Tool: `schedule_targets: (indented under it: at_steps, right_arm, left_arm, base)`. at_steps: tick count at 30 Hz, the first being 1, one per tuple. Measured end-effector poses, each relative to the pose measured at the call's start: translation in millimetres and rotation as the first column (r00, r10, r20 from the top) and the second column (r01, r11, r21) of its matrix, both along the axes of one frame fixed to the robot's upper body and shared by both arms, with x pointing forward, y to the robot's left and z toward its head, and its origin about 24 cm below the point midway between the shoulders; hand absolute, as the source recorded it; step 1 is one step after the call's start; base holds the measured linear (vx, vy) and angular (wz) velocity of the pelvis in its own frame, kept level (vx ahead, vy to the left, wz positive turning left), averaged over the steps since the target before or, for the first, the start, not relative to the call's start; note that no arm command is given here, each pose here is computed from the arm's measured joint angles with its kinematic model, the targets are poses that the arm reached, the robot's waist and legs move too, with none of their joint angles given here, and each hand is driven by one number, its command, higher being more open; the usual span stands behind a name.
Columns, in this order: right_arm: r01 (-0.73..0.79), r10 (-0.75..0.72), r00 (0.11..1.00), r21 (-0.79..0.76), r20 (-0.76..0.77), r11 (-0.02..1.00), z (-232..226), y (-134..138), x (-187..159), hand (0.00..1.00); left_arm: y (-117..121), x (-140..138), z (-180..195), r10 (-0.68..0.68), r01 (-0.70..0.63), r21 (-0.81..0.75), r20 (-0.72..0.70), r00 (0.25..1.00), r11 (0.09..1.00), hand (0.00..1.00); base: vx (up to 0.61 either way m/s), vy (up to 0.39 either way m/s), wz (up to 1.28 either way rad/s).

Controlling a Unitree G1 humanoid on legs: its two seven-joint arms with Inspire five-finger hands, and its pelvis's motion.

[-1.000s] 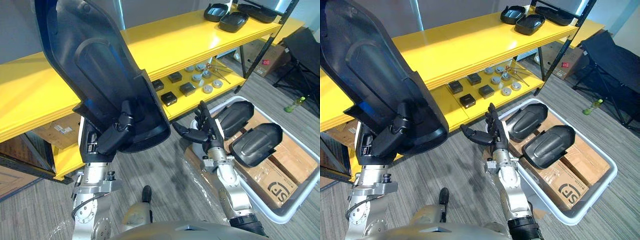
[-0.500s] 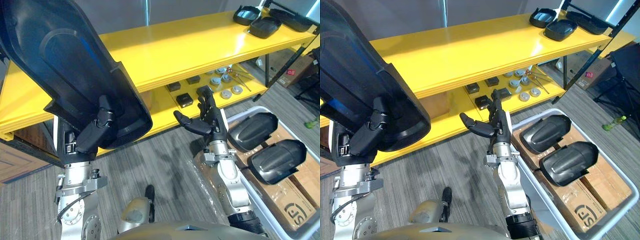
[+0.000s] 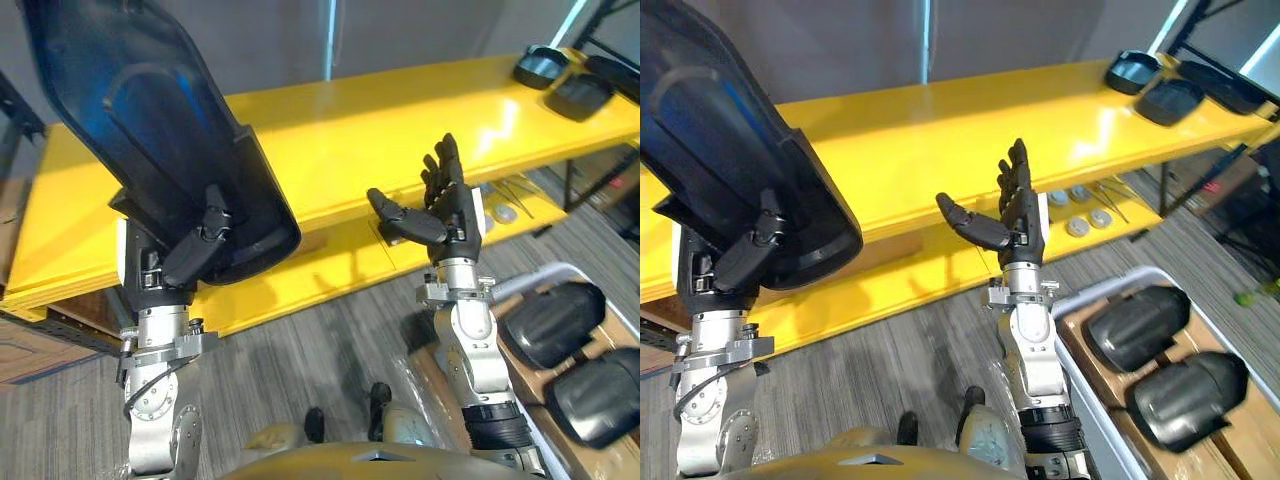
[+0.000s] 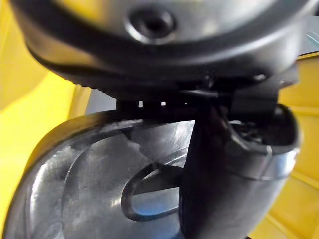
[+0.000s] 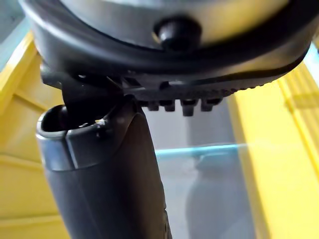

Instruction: Walk over and take three plastic housings, then place them on the shelf

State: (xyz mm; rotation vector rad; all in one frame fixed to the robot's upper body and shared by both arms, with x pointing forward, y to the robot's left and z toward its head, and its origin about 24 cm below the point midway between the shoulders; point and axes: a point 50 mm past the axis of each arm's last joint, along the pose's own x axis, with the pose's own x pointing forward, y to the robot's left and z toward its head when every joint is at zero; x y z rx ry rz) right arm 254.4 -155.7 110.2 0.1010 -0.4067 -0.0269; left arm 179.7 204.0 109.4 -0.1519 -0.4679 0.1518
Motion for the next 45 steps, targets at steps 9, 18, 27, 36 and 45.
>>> schedule_targets:
  at_steps: [9,18,27,36,45]
  right_arm:
    - [0.06,-0.057,0.996,-0.054,0.064,0.997,14.5,-23.1,2.2,1.0]
    - [0.18,-0.17,0.971,-0.046,0.168,0.983,26.3,-53.8,-13.7,1.0]
    - [0.188,-0.18,0.973,-0.043,0.147,0.981,22.5,-62.2,-30.7,1.0]
    - [0.173,-0.174,0.983,0.021,0.062,0.985,3.6,-62.2,-50.9,1.0]
    - [0.101,-0.102,0.993,0.016,0.059,0.995,2.5,-58.6,-54.2,1.0]
  left_arm:
    - [0.6,-2.8,-5.8,-0.007,0.006,-0.073,-0.017,1.0,0.997,0.0]
    - [-12.1,7.9,-11.1,-0.086,0.086,-0.007,-0.041,0.995,0.996,0.0]
    - [-38.6,34.3,-9.8,-0.311,0.325,0.101,-0.136,0.941,0.94,0.0]
    - [-65.6,73.0,-23.8,-0.379,0.432,0.096,-0.337,0.862,0.897,0.0]
    - [-49.8,134.5,-4.9,-0.096,0.145,0.119,-0.344,0.934,0.982,0.0]
  base:
    - [0.22,-0.113,0.13]
    - [0.11,0.021,0.04]
    - [0.12,0.258,-0.15]
    - [0.04,0.041,-0.39]
    - [-0.03,-0.049,-0.31]
